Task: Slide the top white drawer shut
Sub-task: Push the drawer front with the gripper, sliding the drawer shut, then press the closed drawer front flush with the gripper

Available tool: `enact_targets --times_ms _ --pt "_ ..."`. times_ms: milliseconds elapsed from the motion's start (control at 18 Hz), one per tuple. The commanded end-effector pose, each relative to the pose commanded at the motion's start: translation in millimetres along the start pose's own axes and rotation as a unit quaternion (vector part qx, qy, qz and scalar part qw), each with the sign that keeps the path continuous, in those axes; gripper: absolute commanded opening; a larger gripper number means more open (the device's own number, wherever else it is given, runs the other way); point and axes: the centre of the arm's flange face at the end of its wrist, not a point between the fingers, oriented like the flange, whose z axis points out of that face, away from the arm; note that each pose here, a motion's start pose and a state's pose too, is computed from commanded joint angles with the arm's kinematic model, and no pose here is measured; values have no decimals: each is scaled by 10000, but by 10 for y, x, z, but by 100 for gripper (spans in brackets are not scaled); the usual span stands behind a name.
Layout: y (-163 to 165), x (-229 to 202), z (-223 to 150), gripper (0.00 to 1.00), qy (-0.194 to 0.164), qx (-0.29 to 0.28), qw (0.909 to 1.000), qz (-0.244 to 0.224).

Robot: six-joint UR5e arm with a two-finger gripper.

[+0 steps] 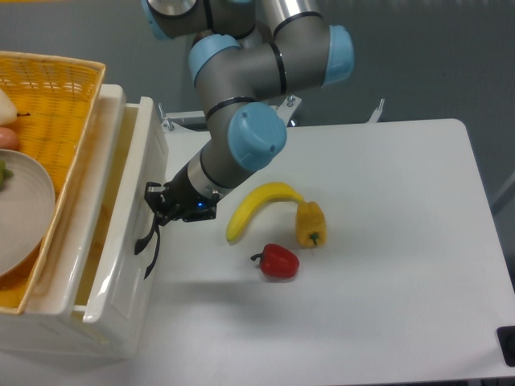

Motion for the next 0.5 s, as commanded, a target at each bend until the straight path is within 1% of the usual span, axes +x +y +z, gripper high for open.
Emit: enact_targets --times_ms 222,500 --pt "0 16 11 0 1 -9 10000 21" --pt "-1 146 88 0 2 -65 9999 123"
